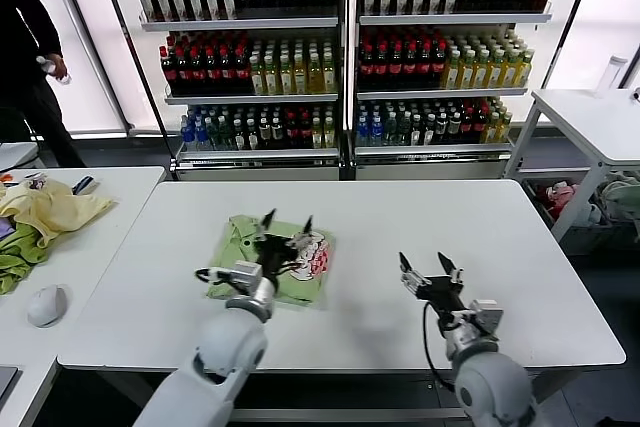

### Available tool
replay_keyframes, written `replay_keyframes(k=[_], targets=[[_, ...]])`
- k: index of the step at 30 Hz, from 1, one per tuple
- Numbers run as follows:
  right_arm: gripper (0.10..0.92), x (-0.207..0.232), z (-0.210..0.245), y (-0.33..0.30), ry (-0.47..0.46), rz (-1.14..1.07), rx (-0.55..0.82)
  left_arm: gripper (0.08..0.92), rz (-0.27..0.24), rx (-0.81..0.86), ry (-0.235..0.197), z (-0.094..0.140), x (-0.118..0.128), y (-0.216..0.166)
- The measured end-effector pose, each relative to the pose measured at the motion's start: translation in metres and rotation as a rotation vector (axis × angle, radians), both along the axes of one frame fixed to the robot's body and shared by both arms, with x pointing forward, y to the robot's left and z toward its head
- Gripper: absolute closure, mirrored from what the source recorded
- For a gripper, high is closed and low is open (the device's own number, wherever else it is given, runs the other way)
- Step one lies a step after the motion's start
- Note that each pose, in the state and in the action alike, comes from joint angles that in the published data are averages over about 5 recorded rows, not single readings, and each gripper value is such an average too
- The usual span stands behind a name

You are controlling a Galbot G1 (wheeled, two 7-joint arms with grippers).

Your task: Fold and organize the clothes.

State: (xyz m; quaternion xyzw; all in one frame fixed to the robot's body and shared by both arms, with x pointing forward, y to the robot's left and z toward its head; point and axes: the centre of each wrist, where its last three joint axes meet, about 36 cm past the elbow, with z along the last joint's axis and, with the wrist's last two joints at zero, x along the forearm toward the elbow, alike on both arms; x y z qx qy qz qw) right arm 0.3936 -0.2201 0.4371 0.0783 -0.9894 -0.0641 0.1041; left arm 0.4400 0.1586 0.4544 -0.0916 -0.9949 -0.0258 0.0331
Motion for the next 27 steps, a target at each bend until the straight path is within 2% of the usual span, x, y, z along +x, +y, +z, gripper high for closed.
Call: replay_keyframes(k=[2,6,11,20,27], targets=[[0.2,0.012,-0.004,0.018,0.003,0.012,0.011,0.191,0.053,0.007,-0.012,0.0,-0.005,0.021],[0.2,0.035,-0.011,0.058,0.026,0.033,0.031,0.178,0.147,0.023,-0.033,0.001,-0.016,0.058],[0.2,0.058,-0.019,0.104,0.075,0.054,0.046,0.177,0.222,0.035,-0.043,0.0,-0.029,0.085],[0.227,0.084,-0.032,0.16,0.177,0.071,0.059,0.177,0.286,0.049,-0.044,-0.004,-0.039,0.108],[0.41,0.096,-0.037,0.18,0.235,0.051,0.052,0.177,0.308,0.06,-0.035,-0.007,-0.045,0.117]])
